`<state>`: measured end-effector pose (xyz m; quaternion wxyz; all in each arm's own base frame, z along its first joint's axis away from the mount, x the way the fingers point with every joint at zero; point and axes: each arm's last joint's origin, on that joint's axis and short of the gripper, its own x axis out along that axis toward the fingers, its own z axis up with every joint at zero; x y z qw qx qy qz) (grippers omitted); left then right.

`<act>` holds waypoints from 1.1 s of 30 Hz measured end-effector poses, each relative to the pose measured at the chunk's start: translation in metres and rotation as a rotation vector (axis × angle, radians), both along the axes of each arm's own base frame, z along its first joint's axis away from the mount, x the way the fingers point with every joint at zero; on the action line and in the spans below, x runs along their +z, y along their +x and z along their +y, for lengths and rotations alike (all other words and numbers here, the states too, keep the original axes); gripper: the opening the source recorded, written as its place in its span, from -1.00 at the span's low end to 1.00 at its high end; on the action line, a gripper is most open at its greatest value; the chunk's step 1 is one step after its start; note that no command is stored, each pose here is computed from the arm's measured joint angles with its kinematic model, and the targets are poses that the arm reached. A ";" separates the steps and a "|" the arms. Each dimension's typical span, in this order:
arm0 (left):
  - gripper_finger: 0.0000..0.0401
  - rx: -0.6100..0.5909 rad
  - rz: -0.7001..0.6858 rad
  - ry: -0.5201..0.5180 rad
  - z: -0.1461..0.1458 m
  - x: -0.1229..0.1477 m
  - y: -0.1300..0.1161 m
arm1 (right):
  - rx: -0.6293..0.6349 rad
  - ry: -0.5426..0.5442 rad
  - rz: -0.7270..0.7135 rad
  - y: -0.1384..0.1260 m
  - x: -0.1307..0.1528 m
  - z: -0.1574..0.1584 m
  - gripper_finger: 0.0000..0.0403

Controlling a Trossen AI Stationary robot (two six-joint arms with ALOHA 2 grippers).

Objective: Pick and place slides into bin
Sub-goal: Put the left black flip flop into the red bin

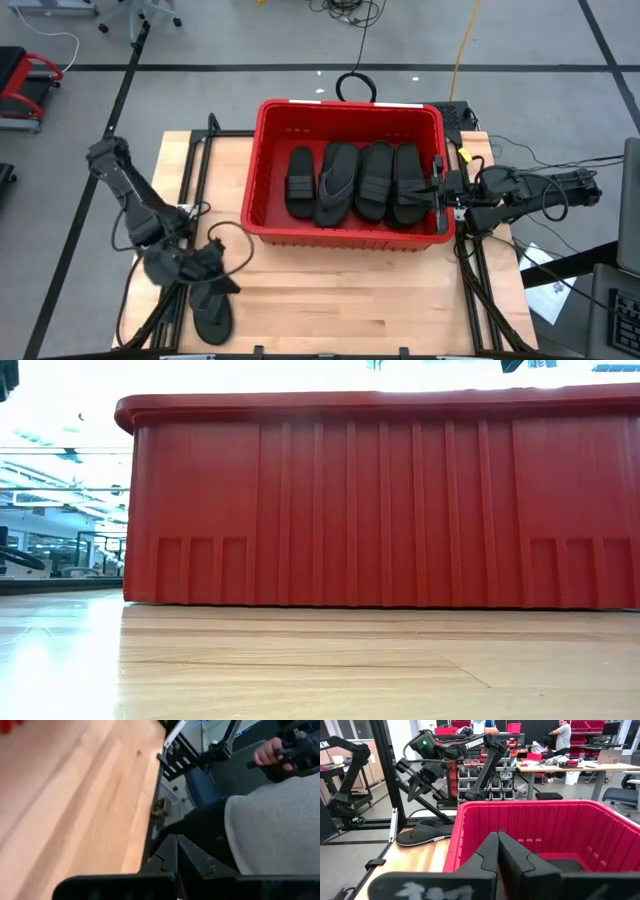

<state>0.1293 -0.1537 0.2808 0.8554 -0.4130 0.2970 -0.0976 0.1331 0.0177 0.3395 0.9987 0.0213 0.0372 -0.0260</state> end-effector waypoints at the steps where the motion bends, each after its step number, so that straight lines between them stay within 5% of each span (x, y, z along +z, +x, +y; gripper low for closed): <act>1: -1.00 -0.003 0.007 -0.011 -0.003 0.000 -0.004 | 0.000 0.000 0.000 0.000 0.000 0.000 -1.00; 13: -0.75 0.024 0.578 -0.261 -0.022 -0.030 -0.033 | -0.006 0.019 -0.001 0.000 0.000 0.000 -1.00; 21: -0.17 0.016 0.617 -0.239 -0.029 -0.037 -0.032 | -0.010 0.034 -0.001 0.000 0.000 0.000 -1.00; 26: 0.15 0.136 0.771 -0.214 -0.022 -0.048 -0.033 | -0.036 0.036 -0.001 0.000 0.000 -0.001 -1.00; 33: 0.30 0.204 0.870 -0.228 -0.013 -0.057 -0.025 | -0.065 0.047 -0.003 0.000 0.000 -0.002 -1.00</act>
